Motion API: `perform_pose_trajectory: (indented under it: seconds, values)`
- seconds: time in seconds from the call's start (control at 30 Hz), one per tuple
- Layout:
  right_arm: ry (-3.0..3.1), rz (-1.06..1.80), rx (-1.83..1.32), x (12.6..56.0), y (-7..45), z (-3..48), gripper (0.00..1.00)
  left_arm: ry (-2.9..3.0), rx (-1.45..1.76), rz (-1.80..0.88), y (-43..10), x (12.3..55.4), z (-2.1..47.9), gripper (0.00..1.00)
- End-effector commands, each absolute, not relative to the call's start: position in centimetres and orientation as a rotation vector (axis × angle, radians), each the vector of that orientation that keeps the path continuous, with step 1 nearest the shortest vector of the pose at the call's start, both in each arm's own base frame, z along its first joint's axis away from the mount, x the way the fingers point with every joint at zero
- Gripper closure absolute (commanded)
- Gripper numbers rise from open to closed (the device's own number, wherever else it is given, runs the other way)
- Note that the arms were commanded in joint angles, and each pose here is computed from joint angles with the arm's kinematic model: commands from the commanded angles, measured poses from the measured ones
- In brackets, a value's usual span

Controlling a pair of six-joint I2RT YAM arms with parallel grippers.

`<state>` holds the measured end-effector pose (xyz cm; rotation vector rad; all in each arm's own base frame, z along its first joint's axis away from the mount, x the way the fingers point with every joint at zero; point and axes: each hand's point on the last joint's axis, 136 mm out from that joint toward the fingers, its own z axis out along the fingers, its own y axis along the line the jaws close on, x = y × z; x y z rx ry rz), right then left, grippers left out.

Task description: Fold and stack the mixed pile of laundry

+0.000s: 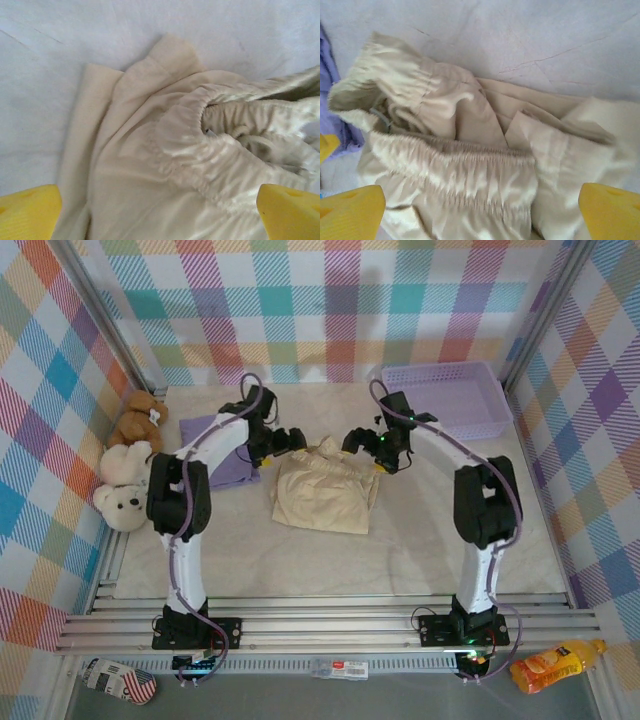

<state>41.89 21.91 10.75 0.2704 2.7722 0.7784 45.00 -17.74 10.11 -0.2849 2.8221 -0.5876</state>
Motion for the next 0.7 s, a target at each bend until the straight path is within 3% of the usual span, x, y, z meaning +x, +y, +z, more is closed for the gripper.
perform_pose_trajectory:
  seconds: [0.0, 0.2, 0.5, 0.57, 0.67]
  values:
    - [2.853, 0.627, 0.259, 39.0, 19.3, 9.2, 0.01, 2.861, -0.232, -0.589, -16.3, 42.6, 10.5, 0.0]
    - [2.902, 0.608, 0.247, 36.8, 19.6, 6.1, 0.01, 2.893, -0.172, -0.71, -17.6, 40.8, 6.6, 0.0]
    - [2.945, 0.637, 0.153, 36.2, 24.3, 4.0, 0.0, 2.957, -0.05, -0.753, -19.4, 38.9, 3.5, 0.07]
    - [2.953, 0.648, 0.133, 36.0, 25.4, 3.9, 0.04, 2.964, -0.032, -0.767, -19.9, 38.6, 3.0, 0.11]
    - [2.948, 0.693, 0.114, 35.8, 26.7, 4.1, 0.18, 2.971, -0.011, -0.808, -21.0, 38.1, 2.6, 0.17]
